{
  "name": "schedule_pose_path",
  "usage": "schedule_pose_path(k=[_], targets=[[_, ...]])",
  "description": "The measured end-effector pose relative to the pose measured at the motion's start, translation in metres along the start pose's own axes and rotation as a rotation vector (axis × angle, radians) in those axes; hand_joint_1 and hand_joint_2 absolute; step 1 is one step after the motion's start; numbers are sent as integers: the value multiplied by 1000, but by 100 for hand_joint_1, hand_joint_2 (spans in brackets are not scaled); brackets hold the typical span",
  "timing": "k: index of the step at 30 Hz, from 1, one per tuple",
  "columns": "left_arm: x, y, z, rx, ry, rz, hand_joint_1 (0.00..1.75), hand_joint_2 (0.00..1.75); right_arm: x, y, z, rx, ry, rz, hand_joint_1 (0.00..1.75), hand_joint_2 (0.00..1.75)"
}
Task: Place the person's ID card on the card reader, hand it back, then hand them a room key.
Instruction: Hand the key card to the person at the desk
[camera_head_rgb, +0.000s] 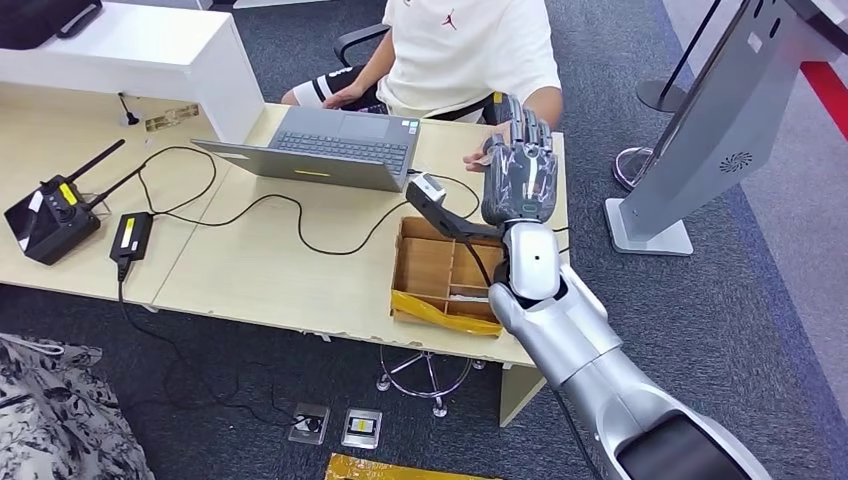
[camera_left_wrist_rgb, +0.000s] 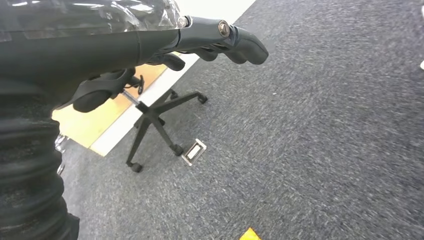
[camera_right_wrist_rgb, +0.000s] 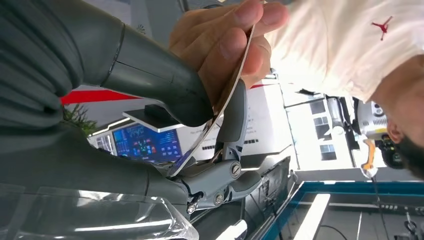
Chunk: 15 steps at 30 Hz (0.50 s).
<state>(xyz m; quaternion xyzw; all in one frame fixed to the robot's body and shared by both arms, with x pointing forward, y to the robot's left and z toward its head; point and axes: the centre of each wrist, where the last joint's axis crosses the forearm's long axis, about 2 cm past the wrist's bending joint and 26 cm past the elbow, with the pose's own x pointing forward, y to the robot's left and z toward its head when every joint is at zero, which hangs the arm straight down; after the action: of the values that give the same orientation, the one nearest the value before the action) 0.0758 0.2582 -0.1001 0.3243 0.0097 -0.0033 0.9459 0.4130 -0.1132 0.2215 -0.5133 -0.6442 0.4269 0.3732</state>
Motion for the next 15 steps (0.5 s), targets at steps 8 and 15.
schedule_pose_path(k=[8,15], targets=[[-1,-3,3,-8,-11,28,0,175,-2,8,1,-47,-25,29,0,175],[-1,-5,4,-6,14,23,0,175,9,4,7,-210,-137,-39,0,175]])
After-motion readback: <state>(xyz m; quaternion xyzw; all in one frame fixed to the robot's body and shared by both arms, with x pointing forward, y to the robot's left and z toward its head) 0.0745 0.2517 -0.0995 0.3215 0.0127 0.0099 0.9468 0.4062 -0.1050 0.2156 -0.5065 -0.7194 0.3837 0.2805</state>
